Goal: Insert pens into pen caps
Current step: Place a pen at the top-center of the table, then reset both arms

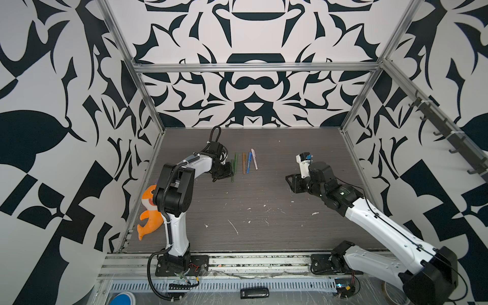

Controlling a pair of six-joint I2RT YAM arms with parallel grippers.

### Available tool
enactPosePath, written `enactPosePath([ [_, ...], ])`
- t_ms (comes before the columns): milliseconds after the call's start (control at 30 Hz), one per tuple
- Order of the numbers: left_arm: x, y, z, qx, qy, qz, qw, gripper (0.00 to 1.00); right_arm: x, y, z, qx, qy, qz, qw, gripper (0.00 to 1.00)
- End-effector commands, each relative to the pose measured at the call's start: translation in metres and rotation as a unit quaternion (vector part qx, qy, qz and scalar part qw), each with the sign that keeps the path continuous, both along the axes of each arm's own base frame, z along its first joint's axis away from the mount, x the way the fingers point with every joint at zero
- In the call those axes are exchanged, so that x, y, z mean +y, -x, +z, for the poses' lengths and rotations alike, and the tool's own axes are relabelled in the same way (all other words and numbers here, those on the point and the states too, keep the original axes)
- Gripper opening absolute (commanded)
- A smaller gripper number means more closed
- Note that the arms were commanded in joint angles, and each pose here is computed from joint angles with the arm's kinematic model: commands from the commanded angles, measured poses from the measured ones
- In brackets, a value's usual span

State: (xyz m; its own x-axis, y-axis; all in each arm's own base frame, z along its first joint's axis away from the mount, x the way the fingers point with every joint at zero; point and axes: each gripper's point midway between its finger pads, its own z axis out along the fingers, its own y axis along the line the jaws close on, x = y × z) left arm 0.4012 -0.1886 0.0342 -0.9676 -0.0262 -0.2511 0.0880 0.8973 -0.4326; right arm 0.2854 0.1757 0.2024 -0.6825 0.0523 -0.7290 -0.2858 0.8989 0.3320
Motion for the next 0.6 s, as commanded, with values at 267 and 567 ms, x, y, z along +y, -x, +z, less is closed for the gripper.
enactPosePath([
  [267, 0.021, 0.022, 0.153, -0.207, 0.007, 0.008, 0.978, 1.0, -0.009, -0.01, 0.043, -0.062, 0.026, -0.005, 0.998, 1.0],
  [567, 0.066, 0.063, 0.195, -0.351, -0.026, 0.089, 0.932, 0.99, -0.035, -0.045, 0.02, -0.074, 0.111, -0.08, 0.988, 1.0],
])
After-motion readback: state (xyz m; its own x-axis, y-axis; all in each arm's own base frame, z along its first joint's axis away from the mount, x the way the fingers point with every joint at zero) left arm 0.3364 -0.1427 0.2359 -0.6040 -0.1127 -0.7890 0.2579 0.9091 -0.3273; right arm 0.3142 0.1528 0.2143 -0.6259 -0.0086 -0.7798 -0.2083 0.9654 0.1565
